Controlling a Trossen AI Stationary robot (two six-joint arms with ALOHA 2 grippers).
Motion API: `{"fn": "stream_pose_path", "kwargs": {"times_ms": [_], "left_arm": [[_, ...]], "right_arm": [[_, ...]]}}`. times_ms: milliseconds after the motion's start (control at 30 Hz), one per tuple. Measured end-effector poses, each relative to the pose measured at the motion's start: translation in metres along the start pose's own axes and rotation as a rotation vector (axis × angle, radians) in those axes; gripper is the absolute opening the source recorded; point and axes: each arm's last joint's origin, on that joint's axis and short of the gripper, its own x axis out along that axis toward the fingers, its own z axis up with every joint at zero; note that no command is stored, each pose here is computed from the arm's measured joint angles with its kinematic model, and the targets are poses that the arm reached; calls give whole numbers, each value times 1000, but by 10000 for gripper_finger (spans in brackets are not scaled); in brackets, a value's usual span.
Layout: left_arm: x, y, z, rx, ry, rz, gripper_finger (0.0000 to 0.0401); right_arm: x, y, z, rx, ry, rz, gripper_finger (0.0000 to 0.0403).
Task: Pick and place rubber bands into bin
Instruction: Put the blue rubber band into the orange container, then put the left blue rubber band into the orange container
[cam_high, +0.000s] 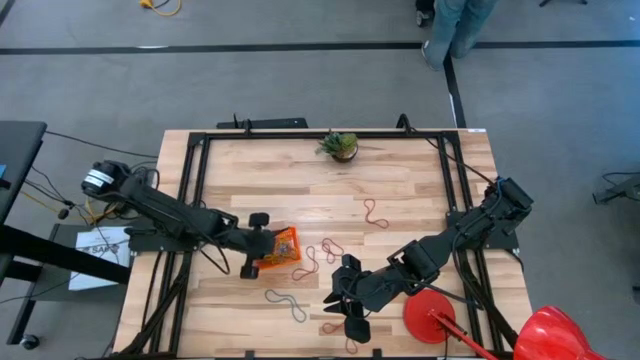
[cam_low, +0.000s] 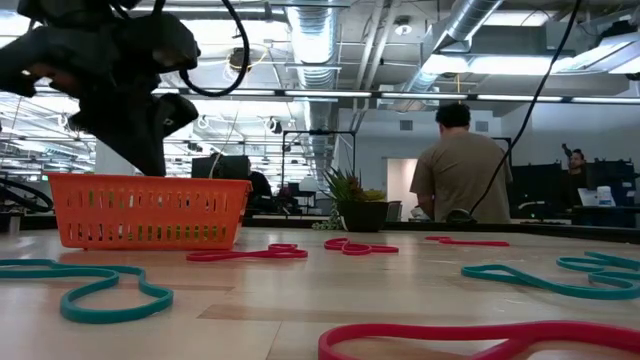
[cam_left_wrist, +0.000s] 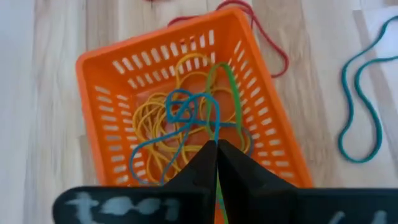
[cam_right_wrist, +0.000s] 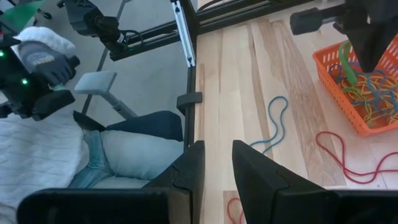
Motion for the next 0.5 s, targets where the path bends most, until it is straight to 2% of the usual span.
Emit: {"fn": "stream_pose_path", "kwargs": {"times_ms": [167, 267, 500], "left_arm": [[3, 1, 0, -28, 3, 49, 1], [3, 1, 2, -1, -18, 48, 9], [3, 0, 3, 7, -25, 1, 73]], "right_arm": [[0, 0, 0, -7, 0, 0, 77], [0, 0, 0, -8, 3, -2, 77], [0, 0, 0, -8, 3, -2, 77]]}}
